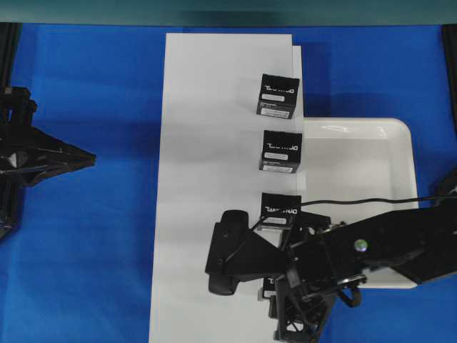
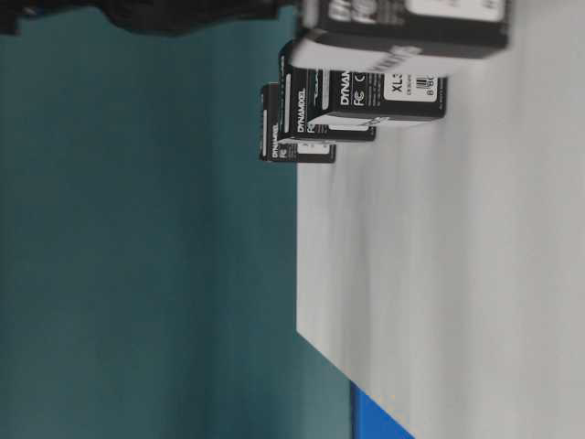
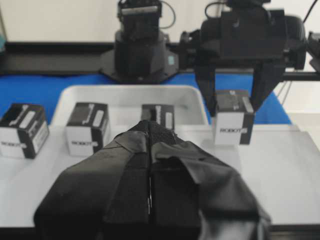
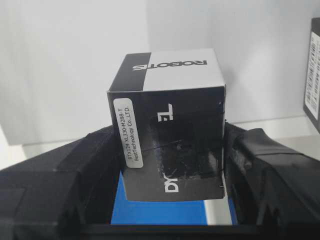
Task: Place the box from the white plastic tray onto the white base.
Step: 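Lift the box and carry it left toward the white base, then lower the held box onto the base below the third box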
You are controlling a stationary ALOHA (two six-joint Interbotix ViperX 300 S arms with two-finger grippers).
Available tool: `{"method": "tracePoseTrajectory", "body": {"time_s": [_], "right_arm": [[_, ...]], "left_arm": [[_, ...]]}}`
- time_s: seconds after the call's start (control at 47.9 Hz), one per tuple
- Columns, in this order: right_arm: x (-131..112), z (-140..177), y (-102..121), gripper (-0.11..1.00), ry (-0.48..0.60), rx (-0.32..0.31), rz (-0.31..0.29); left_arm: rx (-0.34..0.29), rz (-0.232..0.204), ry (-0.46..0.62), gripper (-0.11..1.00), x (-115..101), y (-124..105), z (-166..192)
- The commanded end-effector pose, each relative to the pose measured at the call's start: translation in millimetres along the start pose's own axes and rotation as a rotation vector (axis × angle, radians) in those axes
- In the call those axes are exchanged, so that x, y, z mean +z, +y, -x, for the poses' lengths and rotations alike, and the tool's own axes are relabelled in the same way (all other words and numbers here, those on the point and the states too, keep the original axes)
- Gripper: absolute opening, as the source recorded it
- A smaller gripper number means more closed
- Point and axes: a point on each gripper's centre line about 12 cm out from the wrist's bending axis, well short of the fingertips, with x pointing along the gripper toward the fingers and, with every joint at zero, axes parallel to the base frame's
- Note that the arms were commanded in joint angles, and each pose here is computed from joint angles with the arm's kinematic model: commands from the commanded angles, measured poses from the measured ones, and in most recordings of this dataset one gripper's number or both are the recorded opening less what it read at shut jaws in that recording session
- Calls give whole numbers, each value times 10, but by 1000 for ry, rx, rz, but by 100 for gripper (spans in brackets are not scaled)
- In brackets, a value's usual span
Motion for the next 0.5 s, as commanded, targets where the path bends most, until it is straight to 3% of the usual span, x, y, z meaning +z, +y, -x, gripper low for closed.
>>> {"method": "tracePoseTrajectory", "body": {"time_s": [0.0,0.48], "right_arm": [[57,-56,14,60,-2,-3,-1],[39,-191,-70,60,48,-58,10]], "left_arm": [[-5,-8,-31,-7,113,-10,-8],[3,-9,-21,-7,168,4,143]]}}
